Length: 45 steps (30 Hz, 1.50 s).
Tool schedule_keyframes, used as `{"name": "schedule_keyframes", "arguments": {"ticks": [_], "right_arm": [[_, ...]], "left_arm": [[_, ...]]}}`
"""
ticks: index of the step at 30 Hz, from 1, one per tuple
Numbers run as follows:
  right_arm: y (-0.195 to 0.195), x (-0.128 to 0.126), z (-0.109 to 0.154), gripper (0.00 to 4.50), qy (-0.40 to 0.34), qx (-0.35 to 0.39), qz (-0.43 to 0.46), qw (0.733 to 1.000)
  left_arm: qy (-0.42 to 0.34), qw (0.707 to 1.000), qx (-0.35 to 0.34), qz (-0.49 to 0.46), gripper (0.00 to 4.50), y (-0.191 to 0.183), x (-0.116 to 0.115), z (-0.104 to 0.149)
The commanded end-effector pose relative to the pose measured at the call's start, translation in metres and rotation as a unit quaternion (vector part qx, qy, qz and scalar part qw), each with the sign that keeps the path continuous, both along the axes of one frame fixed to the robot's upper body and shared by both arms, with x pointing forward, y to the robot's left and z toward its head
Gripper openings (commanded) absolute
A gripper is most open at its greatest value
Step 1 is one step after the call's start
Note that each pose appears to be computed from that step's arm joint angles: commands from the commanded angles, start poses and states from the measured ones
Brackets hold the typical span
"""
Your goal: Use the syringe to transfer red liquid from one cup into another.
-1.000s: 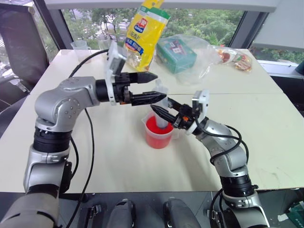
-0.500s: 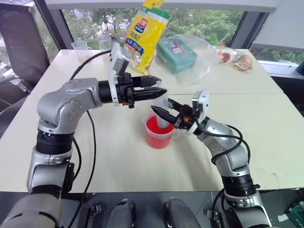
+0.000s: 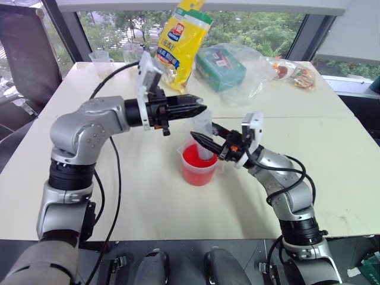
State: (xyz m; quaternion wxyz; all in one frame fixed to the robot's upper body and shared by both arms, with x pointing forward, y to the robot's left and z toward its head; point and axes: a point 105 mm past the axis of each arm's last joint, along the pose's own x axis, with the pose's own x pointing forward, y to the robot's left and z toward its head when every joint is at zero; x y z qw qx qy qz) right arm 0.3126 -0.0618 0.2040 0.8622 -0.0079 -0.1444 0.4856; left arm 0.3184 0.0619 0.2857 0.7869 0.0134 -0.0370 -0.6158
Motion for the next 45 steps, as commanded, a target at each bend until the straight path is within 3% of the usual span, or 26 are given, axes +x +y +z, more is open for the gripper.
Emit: {"name": "schedule_keyframes", "arguments": {"ticks": [1, 17, 45], "right_arm": [[0.006, -0.008, 0.002, 1.38, -0.004, -0.005, 0.025, 1.0], [0.011, -0.011, -0.013, 1.38, 0.025, -0.01, 0.042, 0.999], [0.013, -0.013, -0.003, 1.38, 0.013, -0.005, 0.05, 0.999]], "left_arm": [[-0.055, 0.998, -0.02, 0.003, 0.7, 0.005, -0.005, 0.031], [-0.084, 0.996, -0.021, 0.02, 0.7, 0.013, 0.001, 0.048], [-0.1, 0.994, -0.026, 0.038, 0.7, 0.022, 0.004, 0.058]]}}
